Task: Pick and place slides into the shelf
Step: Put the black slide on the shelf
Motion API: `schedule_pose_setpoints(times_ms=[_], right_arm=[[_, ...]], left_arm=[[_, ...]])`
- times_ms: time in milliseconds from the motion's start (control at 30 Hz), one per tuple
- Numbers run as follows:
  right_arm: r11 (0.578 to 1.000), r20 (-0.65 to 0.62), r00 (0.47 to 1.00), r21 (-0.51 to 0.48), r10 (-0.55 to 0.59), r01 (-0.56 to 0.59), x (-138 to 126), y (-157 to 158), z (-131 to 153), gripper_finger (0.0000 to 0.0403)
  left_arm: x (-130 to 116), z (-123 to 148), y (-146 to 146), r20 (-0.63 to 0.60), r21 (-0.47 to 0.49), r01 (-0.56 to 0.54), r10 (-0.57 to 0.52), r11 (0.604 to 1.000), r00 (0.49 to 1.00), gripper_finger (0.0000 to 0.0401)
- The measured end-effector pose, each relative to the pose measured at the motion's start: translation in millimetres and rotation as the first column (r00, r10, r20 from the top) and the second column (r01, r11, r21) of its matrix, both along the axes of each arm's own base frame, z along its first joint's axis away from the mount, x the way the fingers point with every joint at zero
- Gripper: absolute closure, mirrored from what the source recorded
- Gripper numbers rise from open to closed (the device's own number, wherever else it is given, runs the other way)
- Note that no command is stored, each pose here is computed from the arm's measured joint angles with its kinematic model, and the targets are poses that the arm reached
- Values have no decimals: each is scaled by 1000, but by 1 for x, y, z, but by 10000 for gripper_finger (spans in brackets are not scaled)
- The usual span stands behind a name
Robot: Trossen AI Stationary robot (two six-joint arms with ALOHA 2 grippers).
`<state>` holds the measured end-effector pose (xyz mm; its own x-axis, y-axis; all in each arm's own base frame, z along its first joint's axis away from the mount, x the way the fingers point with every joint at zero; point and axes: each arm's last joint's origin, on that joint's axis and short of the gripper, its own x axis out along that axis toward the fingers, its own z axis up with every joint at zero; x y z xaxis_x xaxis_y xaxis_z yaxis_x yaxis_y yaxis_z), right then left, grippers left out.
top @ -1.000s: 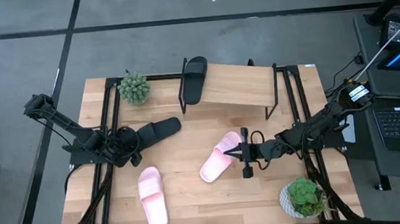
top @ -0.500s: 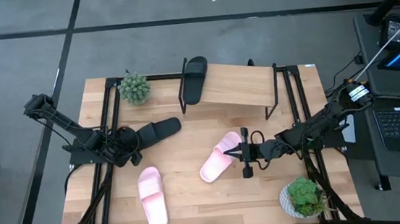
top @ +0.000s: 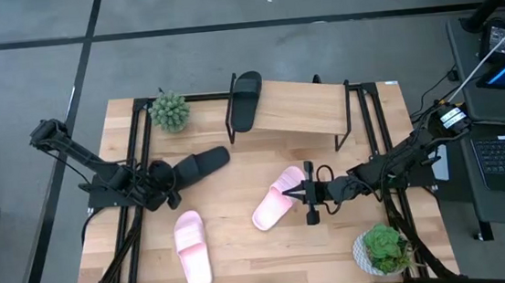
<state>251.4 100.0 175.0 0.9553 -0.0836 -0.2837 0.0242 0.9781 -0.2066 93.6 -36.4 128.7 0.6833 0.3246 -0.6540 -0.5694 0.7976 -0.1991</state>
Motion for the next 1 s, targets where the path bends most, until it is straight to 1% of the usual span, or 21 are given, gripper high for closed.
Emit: schedule_pose_setpoints(times_ms=[100,167,267,433,633,733,867,1000], right_arm=[[1000,3,1000,0,1,-1,0,0,0,395],[1000,4,1000,3,0,0,0,0,1,395],[1000,4,1000,3,0,0,0,0,1,395],[1000,4,1000,1,0,0,0,0,1,395],[1000,4,1000,-1,1,-1,0,0,1,395],[1000,4,1000,-2,1,-1,0,0,1,396],[1000,4,1000,-2,1,-1,0,0,1,395],[1000,4,1000,-1,1,-1,0,0,1,396]], left_arm=[[4,-1,1,23,25,20,-20,1000,1000,264],[4,-1,2,23,24,7,-7,1000,1000,264],[5,-1,3,12,5,3,-3,1000,1000,264],[6,-1,5,12,-1,-11,11,1000,1000,264],[9,0,3,52,-25,-9,10,1000,999,264],[9,0,3,52,-25,-9,11,1000,999,268],[9,0,4,54,-22,-12,13,1000,998,296],[9,1,4,57,-22,-13,14,1000,998,350]])
